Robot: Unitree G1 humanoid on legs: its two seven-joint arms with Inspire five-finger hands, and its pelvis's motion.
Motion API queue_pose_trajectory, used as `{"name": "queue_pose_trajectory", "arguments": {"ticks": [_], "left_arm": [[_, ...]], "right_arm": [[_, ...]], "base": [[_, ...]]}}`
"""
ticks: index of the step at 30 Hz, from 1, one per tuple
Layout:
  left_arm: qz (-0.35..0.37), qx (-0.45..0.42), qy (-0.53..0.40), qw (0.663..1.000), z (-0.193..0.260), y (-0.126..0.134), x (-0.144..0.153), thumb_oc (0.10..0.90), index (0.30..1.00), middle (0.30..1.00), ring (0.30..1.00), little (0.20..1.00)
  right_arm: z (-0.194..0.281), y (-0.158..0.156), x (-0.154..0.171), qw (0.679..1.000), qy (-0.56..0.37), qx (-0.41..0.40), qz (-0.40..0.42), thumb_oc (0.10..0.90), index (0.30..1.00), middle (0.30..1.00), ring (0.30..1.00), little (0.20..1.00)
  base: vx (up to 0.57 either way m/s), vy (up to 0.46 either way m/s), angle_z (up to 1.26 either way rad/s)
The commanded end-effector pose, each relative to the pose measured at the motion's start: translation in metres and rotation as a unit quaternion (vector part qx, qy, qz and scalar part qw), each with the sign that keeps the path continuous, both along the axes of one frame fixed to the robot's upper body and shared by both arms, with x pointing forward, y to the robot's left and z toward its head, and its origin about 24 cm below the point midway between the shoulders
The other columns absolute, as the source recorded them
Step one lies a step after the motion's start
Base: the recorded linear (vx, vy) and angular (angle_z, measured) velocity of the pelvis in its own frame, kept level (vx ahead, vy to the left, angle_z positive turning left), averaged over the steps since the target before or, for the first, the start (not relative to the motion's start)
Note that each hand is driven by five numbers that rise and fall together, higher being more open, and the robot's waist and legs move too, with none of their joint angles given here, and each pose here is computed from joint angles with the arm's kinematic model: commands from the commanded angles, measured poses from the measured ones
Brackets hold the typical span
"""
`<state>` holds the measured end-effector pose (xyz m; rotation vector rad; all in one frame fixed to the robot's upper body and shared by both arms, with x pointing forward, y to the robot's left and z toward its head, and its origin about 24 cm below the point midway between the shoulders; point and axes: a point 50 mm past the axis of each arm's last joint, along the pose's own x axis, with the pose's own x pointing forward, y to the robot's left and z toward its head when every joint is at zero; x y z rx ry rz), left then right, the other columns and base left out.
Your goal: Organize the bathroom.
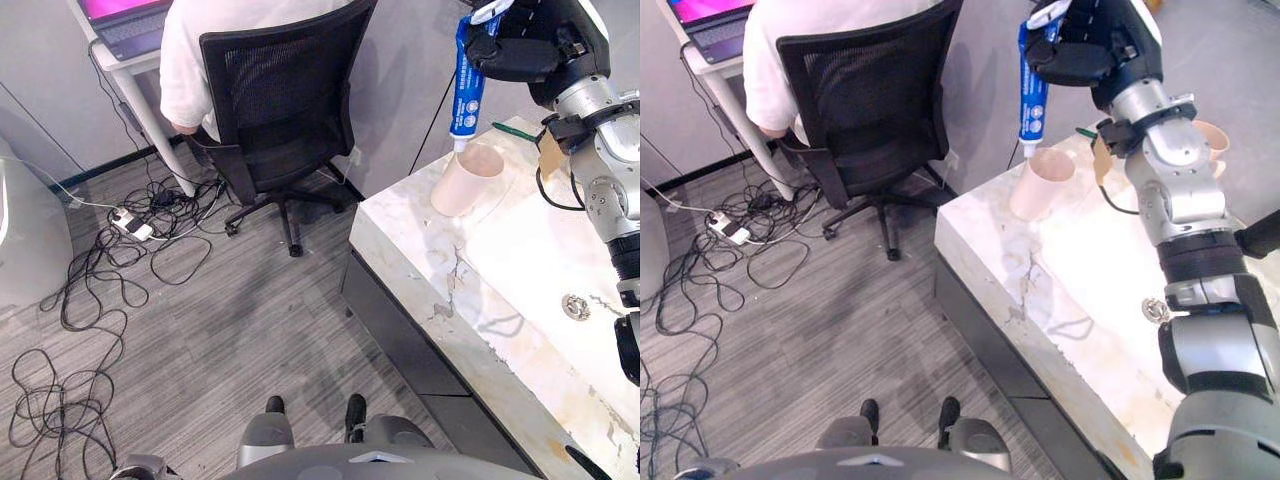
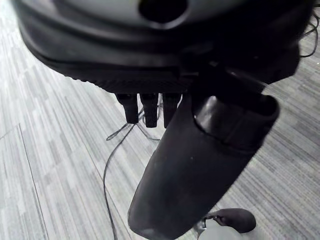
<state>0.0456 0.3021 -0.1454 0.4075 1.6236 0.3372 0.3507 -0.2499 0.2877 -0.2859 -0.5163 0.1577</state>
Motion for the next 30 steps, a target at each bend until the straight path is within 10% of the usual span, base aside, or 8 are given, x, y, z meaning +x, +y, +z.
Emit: {"name": "queue_pose_trajectory", "arguments": {"ticks": [1,30], "left_arm": [[-0.016,0.063,0.124,0.990,0.013,0.029,-0.061,0.800,0.900,0.900,0.900,0.900],[-0.021,0.072,0.122,0.990,0.013,0.027,-0.052,0.800,0.900,0.900,0.900,0.900]], "right_arm": [[0.075,0.007,-0.026,0.982,-0.173,0.061,0.034,0.400,0.300,0.300,0.300,0.300],[0.066,-0.002,-0.026,0.979,-0.176,0.101,0.018,0.400,0.300,0.300,0.300,0.300]], "base": [[0.00,0.000,0.00],[-0.01,-0.012,-0.02]]}}
